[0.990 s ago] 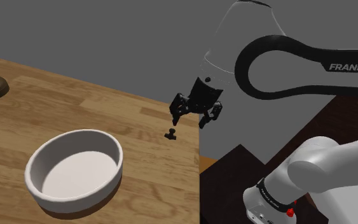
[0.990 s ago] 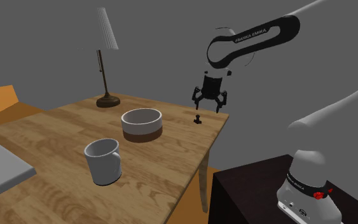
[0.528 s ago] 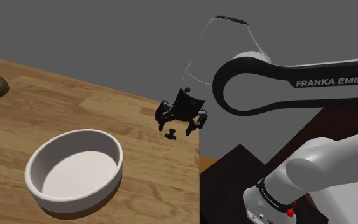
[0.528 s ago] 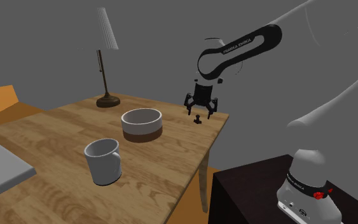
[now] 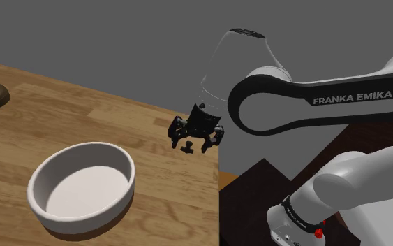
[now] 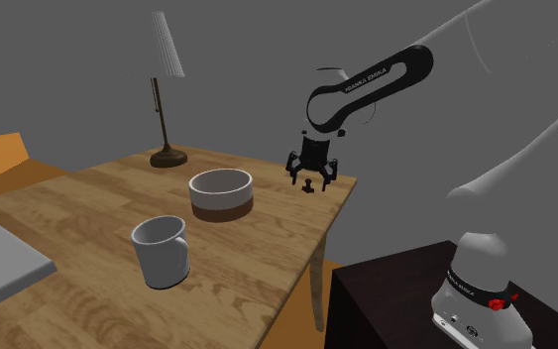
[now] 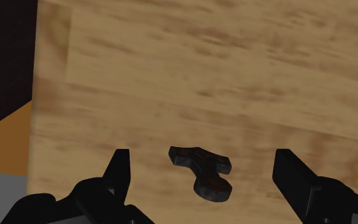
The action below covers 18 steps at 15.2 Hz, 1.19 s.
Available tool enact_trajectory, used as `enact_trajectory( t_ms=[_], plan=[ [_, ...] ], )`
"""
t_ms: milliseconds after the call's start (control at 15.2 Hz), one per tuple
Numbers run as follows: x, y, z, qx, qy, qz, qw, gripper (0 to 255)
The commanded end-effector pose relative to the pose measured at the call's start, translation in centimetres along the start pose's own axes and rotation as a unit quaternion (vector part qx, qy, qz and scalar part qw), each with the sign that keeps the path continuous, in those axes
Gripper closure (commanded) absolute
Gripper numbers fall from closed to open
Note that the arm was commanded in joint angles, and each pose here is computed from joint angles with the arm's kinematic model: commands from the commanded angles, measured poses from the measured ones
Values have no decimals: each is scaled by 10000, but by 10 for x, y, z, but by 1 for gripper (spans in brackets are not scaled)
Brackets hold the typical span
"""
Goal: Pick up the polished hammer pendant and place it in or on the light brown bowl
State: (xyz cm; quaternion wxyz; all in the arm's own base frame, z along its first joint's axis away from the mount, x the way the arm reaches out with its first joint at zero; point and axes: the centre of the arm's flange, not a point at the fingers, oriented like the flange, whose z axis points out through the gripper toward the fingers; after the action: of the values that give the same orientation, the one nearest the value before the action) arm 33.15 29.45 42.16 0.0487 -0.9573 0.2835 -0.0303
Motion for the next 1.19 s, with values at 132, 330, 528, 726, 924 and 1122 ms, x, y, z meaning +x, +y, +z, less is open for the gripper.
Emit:
enact_trajectory(
  t_ms=[132, 330, 528, 726, 924, 1122],
  plan=[
    [0, 0, 0, 0, 0, 0, 10000, 255],
    [0, 0, 0, 0, 0, 0, 10000, 255],
    [0, 0, 0, 0, 0, 0, 10000, 255],
    [0, 0, 0, 0, 0, 0, 10000, 255],
    [1, -2, -16, 0, 0, 0, 10000, 255],
    [1, -4, -31, 0, 0, 0, 10000, 255]
  ],
)
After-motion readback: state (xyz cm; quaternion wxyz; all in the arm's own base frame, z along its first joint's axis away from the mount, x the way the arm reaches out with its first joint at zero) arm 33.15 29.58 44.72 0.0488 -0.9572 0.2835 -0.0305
